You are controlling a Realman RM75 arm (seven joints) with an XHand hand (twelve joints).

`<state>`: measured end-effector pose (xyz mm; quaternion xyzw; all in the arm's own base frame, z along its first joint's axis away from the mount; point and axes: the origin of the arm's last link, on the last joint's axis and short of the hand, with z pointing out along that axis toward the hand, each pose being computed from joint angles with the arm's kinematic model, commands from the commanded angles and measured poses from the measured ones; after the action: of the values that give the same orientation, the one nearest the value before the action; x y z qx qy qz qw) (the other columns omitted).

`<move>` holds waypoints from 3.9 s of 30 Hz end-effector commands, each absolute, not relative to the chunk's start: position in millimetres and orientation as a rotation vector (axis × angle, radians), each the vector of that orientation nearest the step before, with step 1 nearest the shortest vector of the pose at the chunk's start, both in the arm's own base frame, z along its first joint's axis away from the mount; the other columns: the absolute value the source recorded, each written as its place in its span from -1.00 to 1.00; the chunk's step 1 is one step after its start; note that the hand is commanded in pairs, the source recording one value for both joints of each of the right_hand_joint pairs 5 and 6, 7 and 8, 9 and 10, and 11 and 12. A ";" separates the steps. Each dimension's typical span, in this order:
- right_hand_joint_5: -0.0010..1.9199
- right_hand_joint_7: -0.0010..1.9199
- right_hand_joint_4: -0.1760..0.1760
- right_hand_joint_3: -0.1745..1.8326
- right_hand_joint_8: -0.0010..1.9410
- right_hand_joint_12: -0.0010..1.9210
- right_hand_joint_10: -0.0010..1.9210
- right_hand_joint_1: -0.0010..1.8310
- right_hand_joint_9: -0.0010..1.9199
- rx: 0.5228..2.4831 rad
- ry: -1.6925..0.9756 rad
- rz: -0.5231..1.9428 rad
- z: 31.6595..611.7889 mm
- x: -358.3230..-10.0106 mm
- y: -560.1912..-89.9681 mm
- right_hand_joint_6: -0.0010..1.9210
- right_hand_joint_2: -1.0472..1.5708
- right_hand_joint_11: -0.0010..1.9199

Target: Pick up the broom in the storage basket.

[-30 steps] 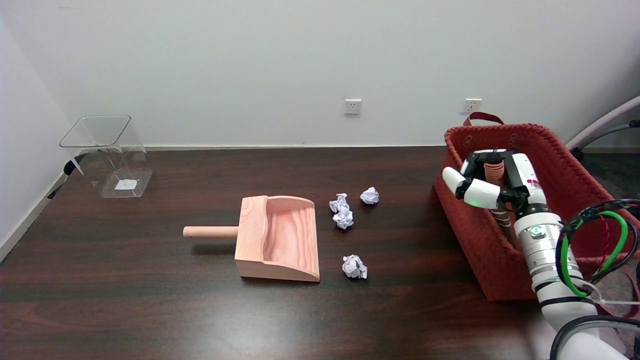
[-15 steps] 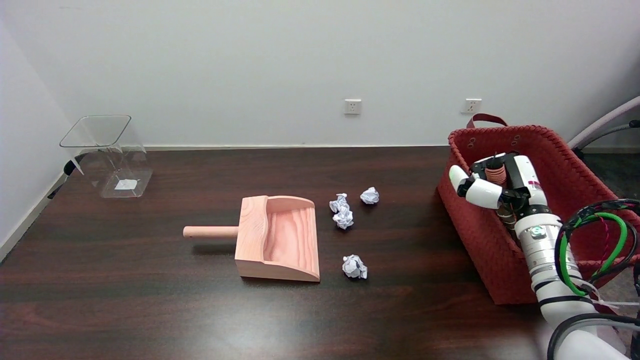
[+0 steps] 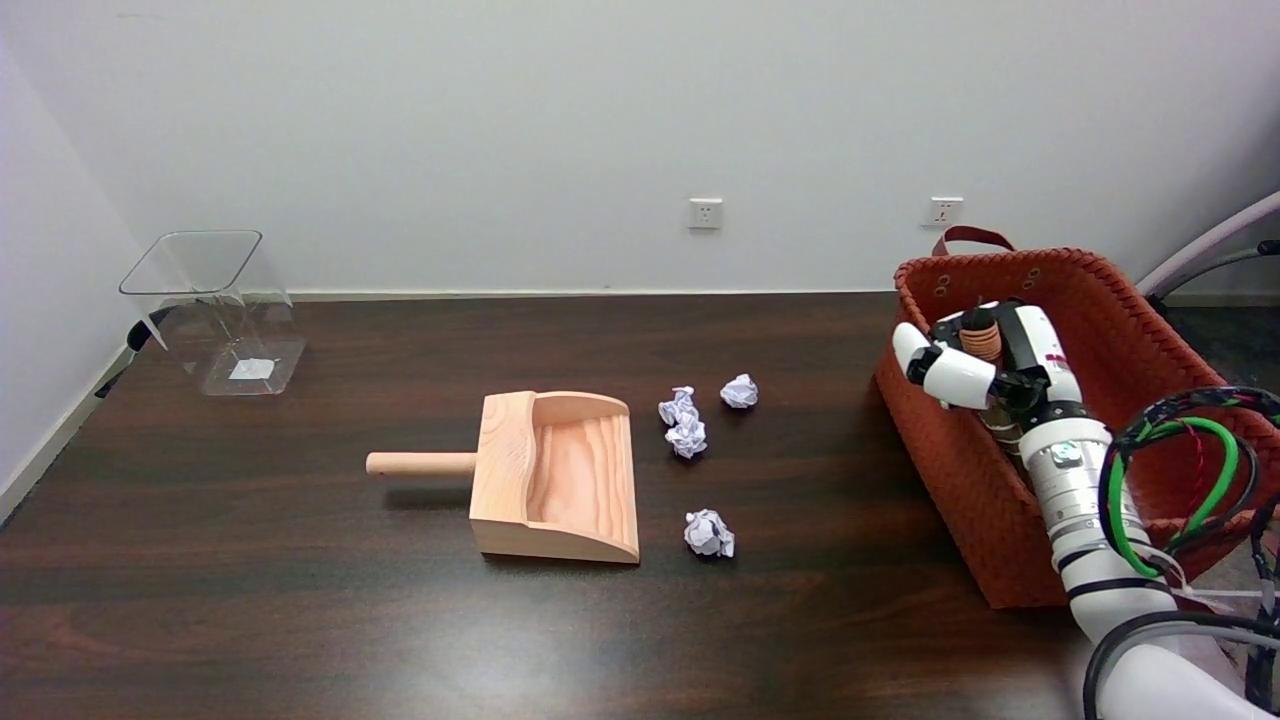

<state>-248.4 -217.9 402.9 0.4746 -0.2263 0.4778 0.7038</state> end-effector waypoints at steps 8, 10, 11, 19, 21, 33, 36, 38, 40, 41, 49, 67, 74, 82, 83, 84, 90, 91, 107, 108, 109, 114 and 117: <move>-0.07 0.26 0.00 0.34 0.24 0.25 0.18 0.01 0.18 1.094 -0.519 1.102 397.2 -240.1 -233.9 -0.07 -0.11 0.25; -0.25 0.16 0.00 0.38 0.14 0.09 0.03 0.00 0.04 1.092 -0.521 1.101 396.9 -240.9 -233.3 -0.25 -0.21 0.09; -0.33 0.11 0.00 0.38 0.10 0.04 -0.01 0.00 -0.01 1.091 -0.521 1.101 396.9 -241.1 -233.1 -0.33 -0.23 0.04; -0.48 -0.01 0.00 0.28 -0.02 -0.06 -0.10 -0.02 -0.10 1.085 -0.520 1.105 396.7 -241.7 -231.9 -0.48 -0.26 -0.06; -0.49 -0.02 0.00 0.26 -0.03 -0.07 -0.11 -0.02 -0.11 1.083 -0.518 1.109 397.2 -240.6 -231.1 -0.49 -0.26 -0.07; -0.59 -0.16 0.00 0.15 -0.17 -0.26 -0.19 -0.03 -0.19 1.056 -0.488 1.121 409.5 -231.0 -218.8 -0.59 -0.45 -0.26; -0.65 -0.16 0.00 0.11 -0.17 -0.33 -0.22 -0.04 -0.22 1.049 -0.485 1.114 411.8 -231.9 -215.9 -0.65 -0.46 -0.33; -0.66 -0.16 0.00 0.09 -0.17 -0.34 -0.23 -0.04 -0.23 1.045 -0.481 1.113 413.3 -231.7 -214.6 -0.66 -0.46 -0.34; -0.67 -0.16 0.00 0.08 -0.17 -0.34 -0.24 -0.04 -0.24 1.038 -0.479 1.112 414.6 -232.2 -212.6 -0.67 -0.46 -0.34; -0.68 -0.17 0.00 0.07 -0.18 -0.34 -0.24 -0.04 -0.24 1.036 -0.477 1.112 415.1 -231.9 -211.9 -0.68 -0.46 -0.34; -0.70 -0.18 0.00 0.06 -0.19 -0.38 -0.27 -0.04 -0.27 1.027 -0.490 1.124 415.0 -230.6 -205.9 -0.70 -0.47 -0.38; -0.67 -0.12 0.00 -0.17 -0.13 -0.38 -0.22 0.08 -0.22 0.998 -0.595 1.174 402.3 -239.3 -193.2 -0.67 -0.27 -0.38; -0.68 -0.06 0.00 -0.08 -0.07 -0.39 -0.19 0.14 -0.19 0.992 -0.622 1.207 401.2 -240.1 -192.4 -0.68 -0.26 -0.39; -0.34 0.29 0.00 -0.07 0.27 -0.22 0.27 0.20 0.27 0.990 -0.627 1.218 402.0 -239.8 -192.9 -0.34 -0.16 -0.22; -0.23 0.35 0.00 -0.07 0.34 -0.09 0.36 0.20 0.36 0.994 -0.627 1.219 402.4 -238.8 -194.2 -0.23 -0.13 -0.09; -0.11 0.42 0.00 -0.08 0.40 0.04 0.44 0.17 0.44 0.997 -0.627 1.220 402.4 -238.2 -195.3 -0.11 -0.10 0.05; 0.15 0.56 0.00 -0.11 0.54 0.32 0.59 0.14 0.59 1.020 -0.625 1.226 402.8 -233.3 -202.2 0.15 0.04 0.32; 0.15 0.56 0.00 -0.11 0.55 0.33 0.59 0.14 0.59 1.024 -0.624 1.226 403.2 -232.5 -203.3 0.15 0.04 0.33; 0.73 0.82 0.00 0.05 0.80 0.56 0.78 0.10 0.78 1.024 -0.643 1.258 404.7 -230.1 -208.1 0.73 0.21 0.56; 0.73 0.83 0.00 0.07 0.81 0.55 0.78 0.09 0.78 1.021 -0.649 1.264 404.6 -230.7 -207.8 0.73 0.23 0.55; 0.72 0.83 0.00 0.08 0.81 0.55 0.78 0.09 0.78 1.019 -0.654 1.268 404.6 -231.4 -207.3 0.72 0.23 0.55; 0.34 0.63 0.00 0.16 0.62 0.42 0.58 0.04 0.58 1.023 -0.655 1.264 403.0 -231.8 -205.0 0.34 0.08 0.42; 0.05 0.47 0.00 0.27 0.45 0.31 0.39 0.04 0.39 1.027 -0.661 1.261 400.8 -233.0 -203.8 0.05 -0.12 0.31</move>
<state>-231.2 -205.7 403.8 0.4503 -0.2793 0.5477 0.6475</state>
